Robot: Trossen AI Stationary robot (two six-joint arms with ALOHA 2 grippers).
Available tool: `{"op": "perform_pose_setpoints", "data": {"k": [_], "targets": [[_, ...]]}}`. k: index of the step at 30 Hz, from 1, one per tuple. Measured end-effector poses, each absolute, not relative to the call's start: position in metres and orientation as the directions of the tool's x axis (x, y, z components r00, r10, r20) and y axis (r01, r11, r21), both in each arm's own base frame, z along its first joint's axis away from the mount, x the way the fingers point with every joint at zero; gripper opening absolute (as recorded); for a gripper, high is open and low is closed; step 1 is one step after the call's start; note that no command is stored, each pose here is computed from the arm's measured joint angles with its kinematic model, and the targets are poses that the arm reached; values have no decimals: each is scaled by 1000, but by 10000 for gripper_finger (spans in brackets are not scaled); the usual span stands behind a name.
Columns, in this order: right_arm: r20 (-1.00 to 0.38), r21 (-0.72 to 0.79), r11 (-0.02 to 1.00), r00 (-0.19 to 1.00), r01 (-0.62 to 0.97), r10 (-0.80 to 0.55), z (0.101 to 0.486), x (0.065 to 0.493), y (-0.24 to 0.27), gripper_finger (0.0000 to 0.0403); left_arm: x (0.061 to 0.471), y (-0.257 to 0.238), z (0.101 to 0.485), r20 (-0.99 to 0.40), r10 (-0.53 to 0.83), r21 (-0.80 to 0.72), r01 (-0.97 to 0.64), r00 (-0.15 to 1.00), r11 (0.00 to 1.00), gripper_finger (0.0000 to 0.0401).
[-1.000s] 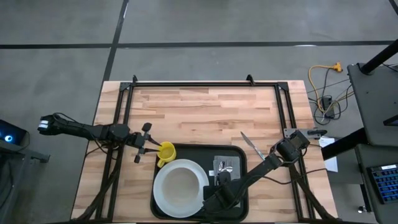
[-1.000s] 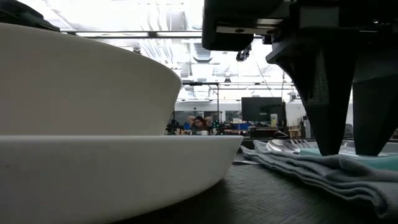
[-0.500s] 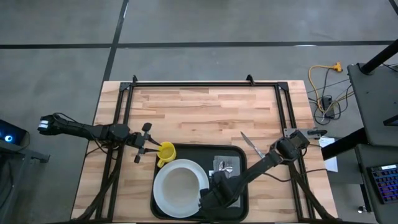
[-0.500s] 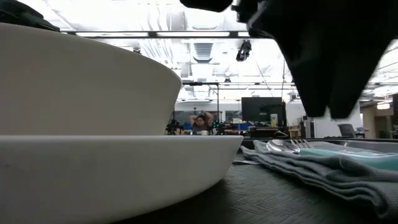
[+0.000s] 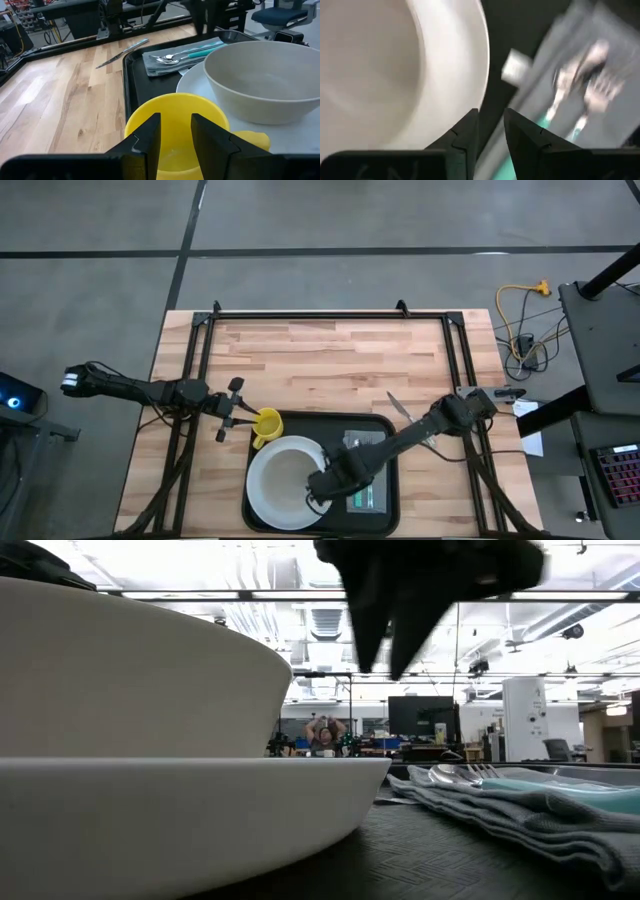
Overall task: Set up tray
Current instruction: Put the white patterned knife on the gray napkin to the right of the white patterned fork
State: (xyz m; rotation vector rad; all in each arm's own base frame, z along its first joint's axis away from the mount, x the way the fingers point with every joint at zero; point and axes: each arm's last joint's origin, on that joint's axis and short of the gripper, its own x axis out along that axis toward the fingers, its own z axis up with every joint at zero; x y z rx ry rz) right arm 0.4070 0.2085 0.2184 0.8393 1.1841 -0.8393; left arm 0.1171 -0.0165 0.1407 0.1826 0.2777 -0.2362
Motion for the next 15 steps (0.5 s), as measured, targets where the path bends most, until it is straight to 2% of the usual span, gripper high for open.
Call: {"op": "perform_pose_setpoints", "data": {"k": [5, 15], "targets": [[-968, 71, 505, 181, 860, -172, 223, 419, 180, 83, 117, -16, 140, -292, -205, 145, 255, 934, 956, 94], [-956, -100, 488, 52, 867, -289, 227, 419, 133, 67, 117, -16, 141, -292, -204, 145, 255, 934, 956, 94]]}}
